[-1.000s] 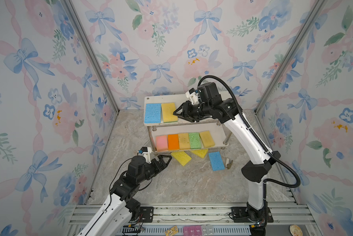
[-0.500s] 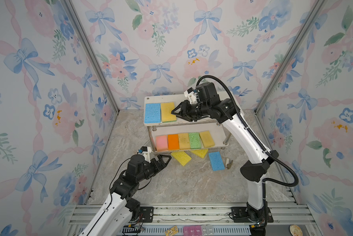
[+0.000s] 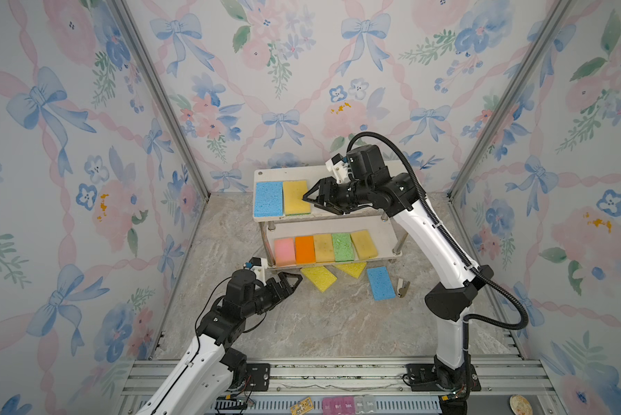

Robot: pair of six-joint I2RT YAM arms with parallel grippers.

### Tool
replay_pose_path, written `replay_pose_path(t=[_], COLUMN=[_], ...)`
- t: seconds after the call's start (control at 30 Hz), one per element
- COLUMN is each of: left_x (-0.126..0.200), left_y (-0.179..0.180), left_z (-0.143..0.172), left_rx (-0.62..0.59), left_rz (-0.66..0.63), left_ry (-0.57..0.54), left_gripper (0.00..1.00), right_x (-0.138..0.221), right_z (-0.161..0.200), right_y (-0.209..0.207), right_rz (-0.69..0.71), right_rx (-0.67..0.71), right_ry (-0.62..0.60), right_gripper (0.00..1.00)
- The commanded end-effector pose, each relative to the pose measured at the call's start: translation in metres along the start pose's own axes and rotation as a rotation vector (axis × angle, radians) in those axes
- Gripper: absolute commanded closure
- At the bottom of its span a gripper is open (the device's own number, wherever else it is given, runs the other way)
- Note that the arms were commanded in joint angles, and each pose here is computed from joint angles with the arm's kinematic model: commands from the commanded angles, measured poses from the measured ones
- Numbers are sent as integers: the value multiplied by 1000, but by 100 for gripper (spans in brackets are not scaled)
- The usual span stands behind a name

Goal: Arrange cleaning sponges on a shelf
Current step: Move the cleaning sponge to the shelf, then pick up the cleaning sponge at the center of the table.

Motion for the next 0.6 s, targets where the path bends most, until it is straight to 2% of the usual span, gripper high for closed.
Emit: replay_pose_path(t=[0.0,0.13,0.23,0.4,0.57], left_x=[4,3,-3,-15,-32], left_y=[-14,-18,-13,-12,-3], left_z=[-6,-7,-1,17,39], left_rx=[-64,-89,-87,-100,-38], left_rz=[37,42,22,-10,-17], left_ry=[1,15,39,83,83], left_gripper=[2,2,2,2,5], right_x=[52,98,135,176,183], right_z=[6,27,52,115,174], right_y=[11,2,-27,-118,-189], right_rz=[10,88,139,301,462], right_rx=[103,174,123,-77,-173], right_ry=[-56,-88,-112,-117,-33], right_gripper=[44,39,36,33,32])
Point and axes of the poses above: each gripper's point midway between its finger pads, its own x axis back along the fingers, its own y axis along the line the jaws close on, z = x × y, the point moved 8 cm from there along x, back along the fingers, and after that the axes turned 3 degrees about -x, right-handed, at the moved point
